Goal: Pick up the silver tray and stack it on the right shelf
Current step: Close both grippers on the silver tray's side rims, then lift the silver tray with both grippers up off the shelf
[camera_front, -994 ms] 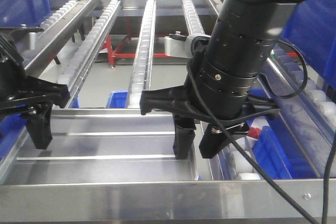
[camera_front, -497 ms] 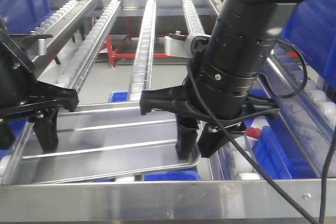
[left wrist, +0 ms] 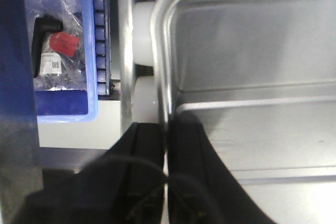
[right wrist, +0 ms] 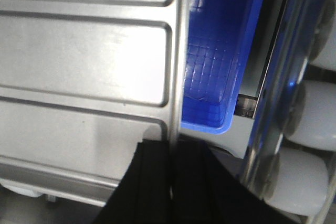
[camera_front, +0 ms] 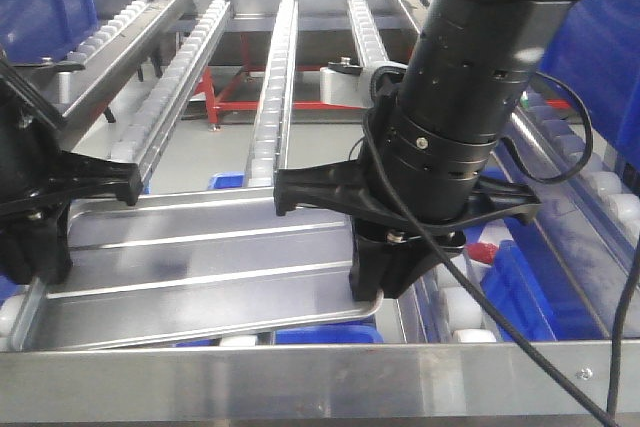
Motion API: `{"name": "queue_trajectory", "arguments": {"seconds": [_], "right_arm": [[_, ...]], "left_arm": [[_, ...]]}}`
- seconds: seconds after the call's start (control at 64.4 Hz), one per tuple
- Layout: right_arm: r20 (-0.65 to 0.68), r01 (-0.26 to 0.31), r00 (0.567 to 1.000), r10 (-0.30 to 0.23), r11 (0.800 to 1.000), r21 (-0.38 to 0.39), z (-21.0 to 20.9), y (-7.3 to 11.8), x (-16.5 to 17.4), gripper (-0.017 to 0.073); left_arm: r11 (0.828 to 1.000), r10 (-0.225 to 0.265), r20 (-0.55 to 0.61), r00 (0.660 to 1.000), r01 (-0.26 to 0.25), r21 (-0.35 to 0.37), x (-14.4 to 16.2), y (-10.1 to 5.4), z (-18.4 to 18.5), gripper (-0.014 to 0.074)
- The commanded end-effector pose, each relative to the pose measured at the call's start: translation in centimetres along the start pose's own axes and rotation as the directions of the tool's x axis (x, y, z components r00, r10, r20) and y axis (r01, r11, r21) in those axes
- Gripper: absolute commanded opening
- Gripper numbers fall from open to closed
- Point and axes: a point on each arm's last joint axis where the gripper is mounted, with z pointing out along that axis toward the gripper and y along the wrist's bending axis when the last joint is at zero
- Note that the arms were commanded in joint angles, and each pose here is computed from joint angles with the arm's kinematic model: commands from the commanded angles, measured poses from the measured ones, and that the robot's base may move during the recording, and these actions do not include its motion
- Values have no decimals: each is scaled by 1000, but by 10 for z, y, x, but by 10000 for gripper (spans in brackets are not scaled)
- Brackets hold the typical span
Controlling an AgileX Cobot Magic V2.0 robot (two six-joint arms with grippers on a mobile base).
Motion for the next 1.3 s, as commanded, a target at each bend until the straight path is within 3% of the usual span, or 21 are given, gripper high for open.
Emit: {"name": "queue_trajectory", "arguments": {"seconds": [0.0,0.404,0.652,0.823,0.994,1.103,1.165,1.227,1.289], "right_arm": [[103,10,995,-4,998,-59,-23,9,-14,60],[162,76,984,-68,996,-45,-56,9,-16,60],[207,113,973,-104,993,-34,-87,7,-15,60],[231,135,965,-122,990,-45,-112,10,-8,60],[210,186,962,-172,981,-49,-126,20,6,60],[187,168,970,-158,985,-41,-125,26,13,60],[190,165,968,-163,986,2,-125,26,15,60],[191,151,969,-158,987,49,-125,23,15,60],[182,105,976,-119,991,83,-126,19,15,60]], "left_arm": [[1000,-18,37,999,17,19,-5,-2,-8,-92],[996,-79,122,989,72,61,-9,0,-39,-92],[997,-66,185,981,59,41,-17,5,-77,-92],[995,-84,253,964,68,71,-17,9,-110,-92],[995,-60,281,958,34,97,-6,3,-130,-92],[994,-15,281,959,-17,110,0,-8,-135,-92],[992,12,288,958,-46,113,4,-17,-136,-92],[994,9,304,953,-42,103,6,-21,-137,-92],[996,-2,327,945,-29,89,7,-25,-139,-92]]}}
